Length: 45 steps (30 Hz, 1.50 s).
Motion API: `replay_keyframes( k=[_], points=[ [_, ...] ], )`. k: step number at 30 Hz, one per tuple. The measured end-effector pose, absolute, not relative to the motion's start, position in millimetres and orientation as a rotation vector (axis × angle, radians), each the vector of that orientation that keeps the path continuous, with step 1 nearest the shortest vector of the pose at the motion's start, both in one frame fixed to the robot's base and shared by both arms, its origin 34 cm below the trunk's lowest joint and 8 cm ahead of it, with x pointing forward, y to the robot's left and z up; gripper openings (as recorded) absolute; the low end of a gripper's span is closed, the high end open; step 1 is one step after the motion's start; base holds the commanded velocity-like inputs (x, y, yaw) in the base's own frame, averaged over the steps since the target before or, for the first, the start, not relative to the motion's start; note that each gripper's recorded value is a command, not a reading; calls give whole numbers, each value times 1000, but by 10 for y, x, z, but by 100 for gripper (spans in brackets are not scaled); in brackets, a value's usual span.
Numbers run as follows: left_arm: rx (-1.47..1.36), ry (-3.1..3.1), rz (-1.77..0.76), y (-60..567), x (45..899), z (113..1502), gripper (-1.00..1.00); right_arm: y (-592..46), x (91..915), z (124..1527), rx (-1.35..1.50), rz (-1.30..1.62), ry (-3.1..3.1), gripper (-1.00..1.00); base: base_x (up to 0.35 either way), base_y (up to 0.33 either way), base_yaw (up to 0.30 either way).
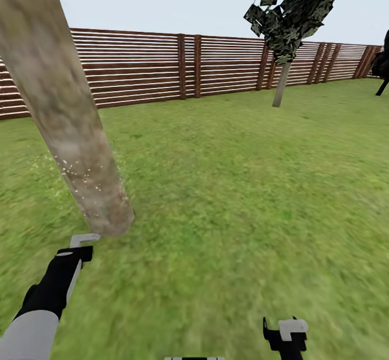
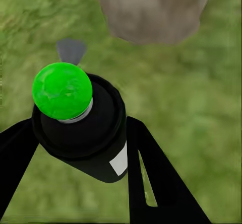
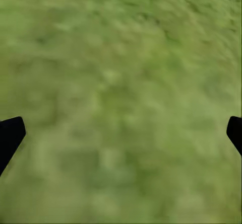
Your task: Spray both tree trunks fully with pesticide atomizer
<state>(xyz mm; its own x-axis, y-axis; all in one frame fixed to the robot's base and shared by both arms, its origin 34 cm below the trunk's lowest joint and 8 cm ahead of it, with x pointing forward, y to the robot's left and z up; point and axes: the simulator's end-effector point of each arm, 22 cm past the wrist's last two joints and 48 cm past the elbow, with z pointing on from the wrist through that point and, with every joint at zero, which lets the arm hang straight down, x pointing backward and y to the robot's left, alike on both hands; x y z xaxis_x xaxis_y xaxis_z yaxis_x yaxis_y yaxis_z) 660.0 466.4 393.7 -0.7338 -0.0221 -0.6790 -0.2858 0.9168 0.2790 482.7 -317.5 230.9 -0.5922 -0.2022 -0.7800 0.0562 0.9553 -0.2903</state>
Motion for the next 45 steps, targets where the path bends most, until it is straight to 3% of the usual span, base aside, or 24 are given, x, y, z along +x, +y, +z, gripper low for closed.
replay_keyframes(
  k=[10,37,45],
  points=[
    [-212,2367,447,4505,6614,3878,-100,-3175,4826,2310,-102,-355,2178,100,201,-15,251],
    [-198,2373,414,4290,6645,3830,-100,-3171,4827,2309,-103,-353,2178,100,111,-260,3],
    [-210,2371,441,4412,6615,3848,-100,-3171,4827,2309,-103,-353,2178,100,144,-260,238]
  ],
)
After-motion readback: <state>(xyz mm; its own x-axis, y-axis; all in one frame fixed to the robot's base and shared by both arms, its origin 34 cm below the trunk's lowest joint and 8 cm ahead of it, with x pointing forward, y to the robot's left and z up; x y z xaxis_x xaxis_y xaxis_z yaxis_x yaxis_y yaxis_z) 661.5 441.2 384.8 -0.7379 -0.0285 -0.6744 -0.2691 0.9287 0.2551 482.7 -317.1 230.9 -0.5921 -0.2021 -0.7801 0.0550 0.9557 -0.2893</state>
